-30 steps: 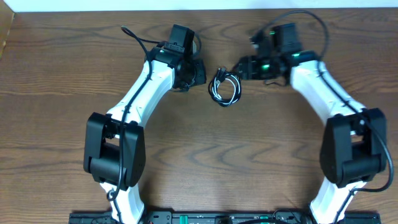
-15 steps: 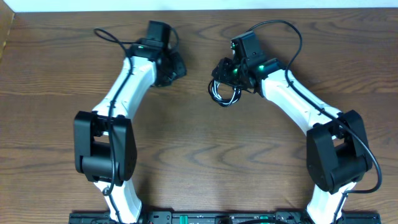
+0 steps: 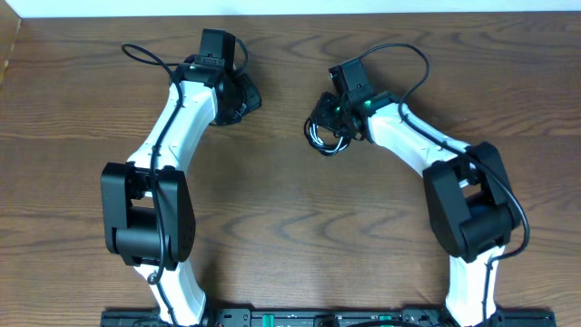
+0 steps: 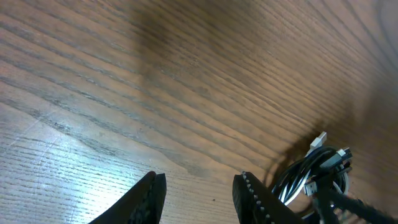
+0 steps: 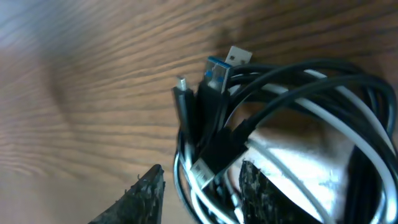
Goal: Untangle cables
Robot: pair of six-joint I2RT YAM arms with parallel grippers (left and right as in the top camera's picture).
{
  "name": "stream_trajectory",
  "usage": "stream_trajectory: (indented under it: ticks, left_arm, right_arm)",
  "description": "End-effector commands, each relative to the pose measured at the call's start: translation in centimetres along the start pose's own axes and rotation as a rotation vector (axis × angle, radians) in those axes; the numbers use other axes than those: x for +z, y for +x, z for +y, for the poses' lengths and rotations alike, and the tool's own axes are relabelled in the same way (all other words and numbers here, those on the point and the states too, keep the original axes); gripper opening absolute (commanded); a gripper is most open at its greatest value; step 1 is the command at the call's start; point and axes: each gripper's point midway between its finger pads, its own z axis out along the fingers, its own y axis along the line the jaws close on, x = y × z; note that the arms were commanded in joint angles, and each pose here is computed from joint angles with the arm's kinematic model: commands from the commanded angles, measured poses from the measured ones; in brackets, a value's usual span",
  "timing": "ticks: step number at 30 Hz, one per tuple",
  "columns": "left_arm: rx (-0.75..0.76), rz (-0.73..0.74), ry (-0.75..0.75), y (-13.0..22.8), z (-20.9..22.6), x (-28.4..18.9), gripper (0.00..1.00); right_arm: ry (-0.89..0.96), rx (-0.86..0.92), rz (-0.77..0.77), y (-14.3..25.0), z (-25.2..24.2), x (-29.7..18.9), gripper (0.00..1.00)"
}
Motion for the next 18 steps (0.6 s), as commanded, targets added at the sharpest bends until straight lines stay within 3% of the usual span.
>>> stream_trajectory:
  ticks: [1,18]
  left_arm:
    - [-0.015,0.014,-0.028,0.4,0.8,0.6,0.40]
    - [-0.013,0.028,-0.036,0.8,0.8,0.7,0.39]
  right_arm:
    - [0.023,0.003,0.010,0.4,-0.8,1.5,0.33]
    - [-0.097,-0.211,0.013,-0.5,1.3,1.0,0.03]
